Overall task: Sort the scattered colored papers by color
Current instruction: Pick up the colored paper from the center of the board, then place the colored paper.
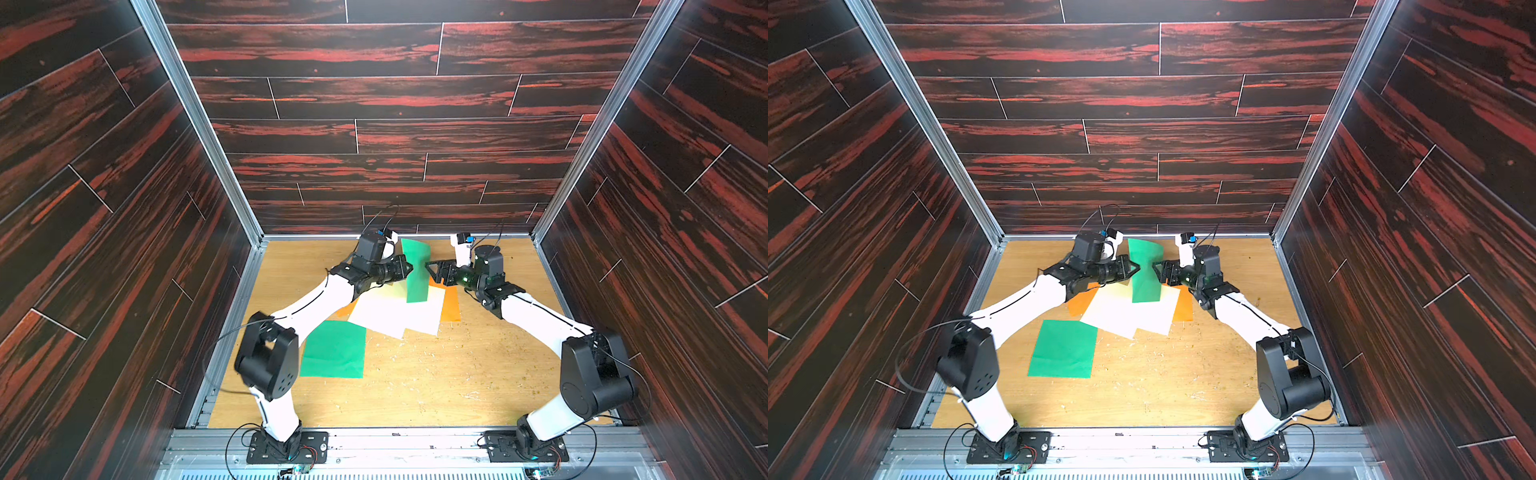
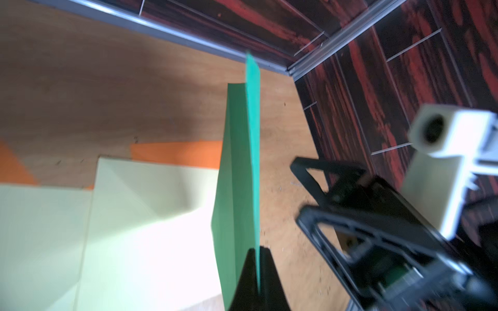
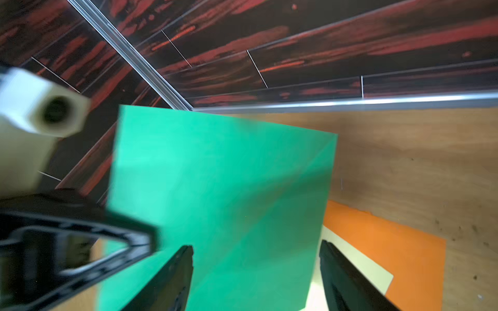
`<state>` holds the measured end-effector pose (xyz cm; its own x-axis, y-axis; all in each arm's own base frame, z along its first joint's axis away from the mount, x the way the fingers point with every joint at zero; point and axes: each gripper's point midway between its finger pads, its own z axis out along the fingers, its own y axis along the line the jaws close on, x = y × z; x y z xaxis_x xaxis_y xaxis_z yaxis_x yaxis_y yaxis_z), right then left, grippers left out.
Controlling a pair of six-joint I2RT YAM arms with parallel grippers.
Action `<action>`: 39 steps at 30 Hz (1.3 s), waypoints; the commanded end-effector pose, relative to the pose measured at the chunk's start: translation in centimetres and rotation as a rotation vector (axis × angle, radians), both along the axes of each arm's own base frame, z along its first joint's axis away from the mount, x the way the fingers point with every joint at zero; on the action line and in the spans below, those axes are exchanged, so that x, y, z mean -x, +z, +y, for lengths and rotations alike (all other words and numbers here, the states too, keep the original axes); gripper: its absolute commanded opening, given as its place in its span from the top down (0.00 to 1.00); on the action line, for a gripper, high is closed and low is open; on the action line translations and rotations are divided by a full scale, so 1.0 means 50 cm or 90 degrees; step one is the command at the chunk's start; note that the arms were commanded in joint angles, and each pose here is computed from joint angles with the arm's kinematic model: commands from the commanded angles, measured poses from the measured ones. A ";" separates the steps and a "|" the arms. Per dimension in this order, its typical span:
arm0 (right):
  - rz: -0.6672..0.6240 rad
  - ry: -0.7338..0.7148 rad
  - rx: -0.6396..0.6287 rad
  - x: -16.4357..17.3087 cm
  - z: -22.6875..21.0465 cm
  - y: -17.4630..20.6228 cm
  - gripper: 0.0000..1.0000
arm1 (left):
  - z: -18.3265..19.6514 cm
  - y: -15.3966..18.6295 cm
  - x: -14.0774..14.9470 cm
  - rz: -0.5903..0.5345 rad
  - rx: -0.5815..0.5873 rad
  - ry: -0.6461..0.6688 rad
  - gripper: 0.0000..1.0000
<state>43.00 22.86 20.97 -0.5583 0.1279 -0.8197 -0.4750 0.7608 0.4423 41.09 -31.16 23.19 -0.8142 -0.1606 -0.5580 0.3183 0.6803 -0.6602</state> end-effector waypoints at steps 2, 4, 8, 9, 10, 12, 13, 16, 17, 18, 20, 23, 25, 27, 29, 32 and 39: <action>0.005 -0.005 0.003 0.014 -0.005 -0.004 0.22 | 0.096 -0.063 0.120 0.092 -0.120 0.005 1.00; 0.010 -0.007 0.005 0.016 -0.007 -0.013 0.22 | 0.136 -0.081 0.159 0.111 -0.148 0.029 1.00; 0.018 -0.003 0.005 0.019 -0.005 -0.025 0.22 | 0.219 -0.115 0.235 0.150 -0.207 0.089 1.00; 0.020 -0.002 0.004 0.020 -0.004 -0.027 0.22 | 0.234 -0.121 0.249 0.155 -0.216 0.101 1.00; 0.021 -0.001 0.002 0.020 -0.004 -0.029 0.22 | 0.254 -0.130 0.262 0.161 -0.230 0.118 1.00; 0.024 0.000 -0.002 0.022 -0.003 -0.032 0.22 | 0.288 -0.150 0.285 0.174 -0.259 0.147 1.00; 0.025 0.002 -0.002 0.022 -0.002 -0.034 0.22 | 0.303 -0.157 0.297 0.182 -0.274 0.155 1.00; 0.030 0.001 0.002 0.021 -0.002 -0.039 0.22 | 0.333 -0.183 0.329 0.216 -0.321 0.159 1.00; 0.028 -0.001 0.003 0.020 -0.003 -0.039 0.22 | 0.343 -0.191 0.339 0.229 -0.342 0.157 1.00; 0.028 -0.002 0.003 0.019 -0.003 -0.039 0.22 | 0.352 -0.197 0.348 0.242 -0.362 0.154 1.00; 0.030 -0.003 0.004 0.019 -0.003 -0.042 0.22 | 0.373 -0.207 0.363 0.269 -0.414 0.149 1.00; 0.032 -0.001 0.001 0.019 -0.002 -0.044 0.22 | 0.411 -0.218 0.374 0.302 -0.501 0.152 1.00; 0.033 0.003 -0.001 0.019 0.000 -0.046 0.22 | 0.424 -0.231 0.382 0.332 -0.545 0.138 1.00; 0.035 0.007 -0.003 0.021 0.002 -0.049 0.22 | 0.433 -0.247 0.378 0.352 -0.570 0.134 1.00; 0.039 0.009 -0.002 0.022 0.003 -0.054 0.22 | 0.439 -0.261 0.371 0.365 -0.584 0.130 1.00; 0.044 0.012 0.002 0.023 0.003 -0.061 0.22 | 0.448 -0.275 0.359 0.381 -0.596 0.130 1.00; 0.056 0.026 -0.002 0.024 0.012 -0.076 0.22 | 0.467 -0.286 0.317 0.388 -0.589 0.144 1.00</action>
